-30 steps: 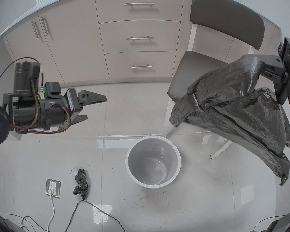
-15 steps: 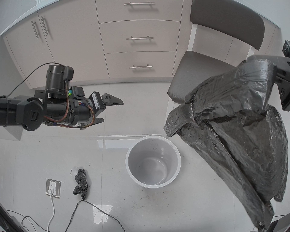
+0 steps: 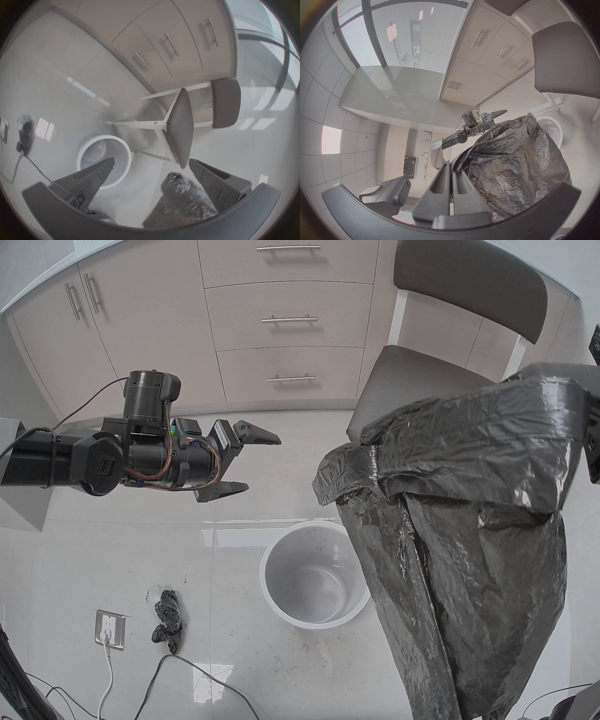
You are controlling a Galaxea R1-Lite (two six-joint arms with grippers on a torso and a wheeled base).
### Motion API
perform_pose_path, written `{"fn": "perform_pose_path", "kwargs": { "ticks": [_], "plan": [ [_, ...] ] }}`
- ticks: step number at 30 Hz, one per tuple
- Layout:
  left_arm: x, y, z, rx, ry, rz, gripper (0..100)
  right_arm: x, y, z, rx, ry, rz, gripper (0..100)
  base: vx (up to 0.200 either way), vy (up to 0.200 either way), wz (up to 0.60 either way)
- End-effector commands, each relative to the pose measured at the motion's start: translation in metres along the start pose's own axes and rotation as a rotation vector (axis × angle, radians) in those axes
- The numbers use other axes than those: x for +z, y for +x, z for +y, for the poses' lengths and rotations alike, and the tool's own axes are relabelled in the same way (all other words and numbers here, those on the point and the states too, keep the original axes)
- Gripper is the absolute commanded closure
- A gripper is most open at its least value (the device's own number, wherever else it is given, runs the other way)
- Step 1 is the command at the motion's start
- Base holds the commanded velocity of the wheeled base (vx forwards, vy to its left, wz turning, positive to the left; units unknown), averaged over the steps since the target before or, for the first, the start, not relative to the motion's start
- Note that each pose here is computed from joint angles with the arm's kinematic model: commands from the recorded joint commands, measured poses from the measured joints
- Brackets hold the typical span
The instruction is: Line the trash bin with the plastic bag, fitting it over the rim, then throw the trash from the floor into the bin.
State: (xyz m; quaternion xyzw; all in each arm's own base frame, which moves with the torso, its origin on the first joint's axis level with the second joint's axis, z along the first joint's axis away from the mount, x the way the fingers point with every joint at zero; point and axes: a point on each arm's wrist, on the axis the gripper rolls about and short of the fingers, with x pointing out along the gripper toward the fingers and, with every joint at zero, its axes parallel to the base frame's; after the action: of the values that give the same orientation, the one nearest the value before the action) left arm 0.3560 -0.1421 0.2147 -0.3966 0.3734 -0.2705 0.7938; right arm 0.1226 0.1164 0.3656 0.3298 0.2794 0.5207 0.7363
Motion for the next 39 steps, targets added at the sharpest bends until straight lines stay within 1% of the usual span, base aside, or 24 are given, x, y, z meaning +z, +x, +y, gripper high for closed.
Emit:
{"fn": "perform_pose_path", "kwargs": {
  "ticks": [1, 6, 7, 8, 9, 10, 14, 16, 24, 28, 32, 36, 39],
  "plan": [
    [0.004, 0.010, -0.011, -0.045, -0.079, 0.013, 0, -0.006, -0.001, 0.003, 0.018, -0.009, 0.023, 100, 0.000, 0.000, 0.00],
    [-0.006, 0.015, -0.020, -0.062, -0.073, 0.051, 0, -0.009, -0.001, 0.003, 0.021, -0.015, 0.033, 100, 0.000, 0.000, 0.00],
    [-0.011, 0.019, -0.024, -0.078, -0.065, 0.077, 0, -0.010, -0.001, 0.003, 0.025, -0.015, 0.039, 100, 0.000, 0.000, 0.00],
    [-0.011, 0.019, -0.024, -0.078, -0.065, 0.077, 0, -0.010, -0.001, 0.003, 0.025, -0.015, 0.039, 100, 0.000, 0.000, 0.00],
    [-0.016, 0.022, -0.030, -0.107, -0.058, 0.119, 0, -0.010, 0.000, 0.003, 0.025, -0.016, 0.039, 100, 0.000, 0.000, 0.00],
    [-0.017, 0.023, -0.032, -0.120, -0.054, 0.135, 0, -0.010, 0.000, 0.003, 0.027, -0.019, 0.042, 100, 0.000, 0.000, 0.00],
    [-0.023, 0.026, -0.036, -0.144, -0.049, 0.180, 0, -0.011, 0.001, 0.002, 0.025, -0.049, 0.050, 100, 0.000, 0.000, 0.00],
    [-0.027, 0.026, -0.037, -0.134, -0.055, 0.199, 0, -0.012, 0.002, 0.002, 0.030, -0.064, 0.057, 100, 0.000, 0.000, 0.00],
    [-0.037, 0.031, -0.043, -0.050, -0.098, 0.289, 0, -0.015, 0.005, 0.007, 0.054, -0.102, 0.086, 100, 0.000, 0.000, 0.00],
    [-0.039, 0.036, -0.048, -0.037, -0.102, 0.314, 0, -0.014, 0.005, 0.009, 0.058, -0.114, 0.085, 100, 0.000, 0.000, 0.00],
    [-0.042, 0.042, -0.053, -0.043, -0.093, 0.330, 0, -0.014, 0.005, 0.010, 0.064, -0.122, 0.086, 100, 0.000, 0.000, 0.00],
    [-0.054, 0.051, -0.057, -0.036, -0.089, 0.373, 0, -0.014, 0.004, 0.011, 0.066, -0.150, 0.080, 100, 0.000, 0.000, 0.00],
    [-0.059, 0.052, -0.059, -0.029, -0.090, 0.390, 0, -0.013, 0.002, 0.012, 0.064, -0.155, 0.073, 100, 0.000, 0.000, 0.00]
  ]
}}
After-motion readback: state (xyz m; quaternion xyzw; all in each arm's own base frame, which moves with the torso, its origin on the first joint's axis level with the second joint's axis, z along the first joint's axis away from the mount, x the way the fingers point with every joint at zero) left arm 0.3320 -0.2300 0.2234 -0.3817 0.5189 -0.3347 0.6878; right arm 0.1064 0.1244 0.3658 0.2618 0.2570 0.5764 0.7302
